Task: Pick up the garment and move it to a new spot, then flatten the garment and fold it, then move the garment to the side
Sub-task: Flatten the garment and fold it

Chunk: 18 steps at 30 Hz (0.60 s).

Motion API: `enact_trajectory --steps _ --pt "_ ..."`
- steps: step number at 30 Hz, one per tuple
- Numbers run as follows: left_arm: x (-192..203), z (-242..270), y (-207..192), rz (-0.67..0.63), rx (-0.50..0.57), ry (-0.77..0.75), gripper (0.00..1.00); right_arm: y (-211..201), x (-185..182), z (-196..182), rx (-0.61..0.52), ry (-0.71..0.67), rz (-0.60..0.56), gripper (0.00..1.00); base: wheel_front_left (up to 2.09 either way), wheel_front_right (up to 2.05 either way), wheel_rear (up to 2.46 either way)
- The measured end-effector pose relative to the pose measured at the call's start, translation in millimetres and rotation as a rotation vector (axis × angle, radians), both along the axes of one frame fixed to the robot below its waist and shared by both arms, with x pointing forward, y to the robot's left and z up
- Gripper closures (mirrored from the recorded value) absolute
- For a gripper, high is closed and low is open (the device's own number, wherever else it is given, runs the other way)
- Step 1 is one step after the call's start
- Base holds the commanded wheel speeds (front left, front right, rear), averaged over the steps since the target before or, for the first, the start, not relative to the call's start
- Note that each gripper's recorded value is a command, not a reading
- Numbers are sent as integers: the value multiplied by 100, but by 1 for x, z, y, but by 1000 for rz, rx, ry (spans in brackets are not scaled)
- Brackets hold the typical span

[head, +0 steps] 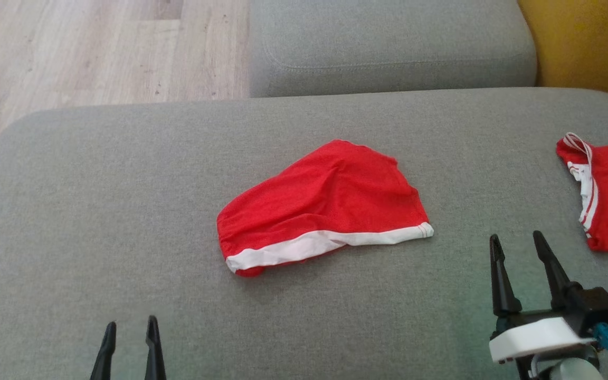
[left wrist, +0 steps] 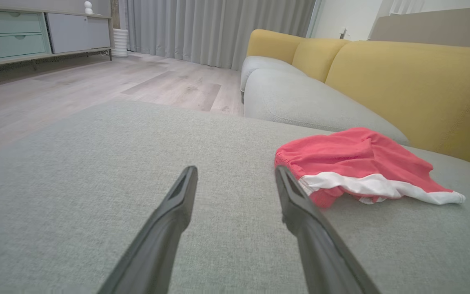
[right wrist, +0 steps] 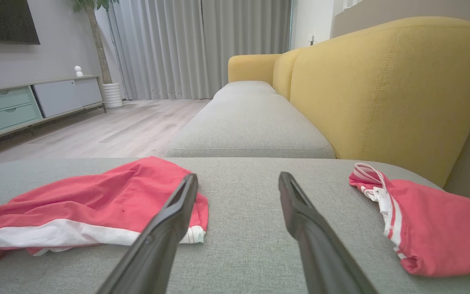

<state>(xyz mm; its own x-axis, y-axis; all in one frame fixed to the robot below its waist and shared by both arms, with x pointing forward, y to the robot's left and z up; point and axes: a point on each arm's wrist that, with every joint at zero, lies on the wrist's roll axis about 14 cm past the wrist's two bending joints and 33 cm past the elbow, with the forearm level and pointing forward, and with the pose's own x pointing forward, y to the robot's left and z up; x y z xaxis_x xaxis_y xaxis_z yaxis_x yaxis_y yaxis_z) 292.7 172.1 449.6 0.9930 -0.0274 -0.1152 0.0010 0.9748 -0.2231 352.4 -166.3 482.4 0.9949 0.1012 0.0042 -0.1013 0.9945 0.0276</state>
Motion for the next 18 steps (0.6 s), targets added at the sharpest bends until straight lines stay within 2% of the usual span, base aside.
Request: enact_trajectory --steps 18 --pt "2 -3 6 -8 21 -3 0 10 -4 -4 2 14 30 0 0 0 0"
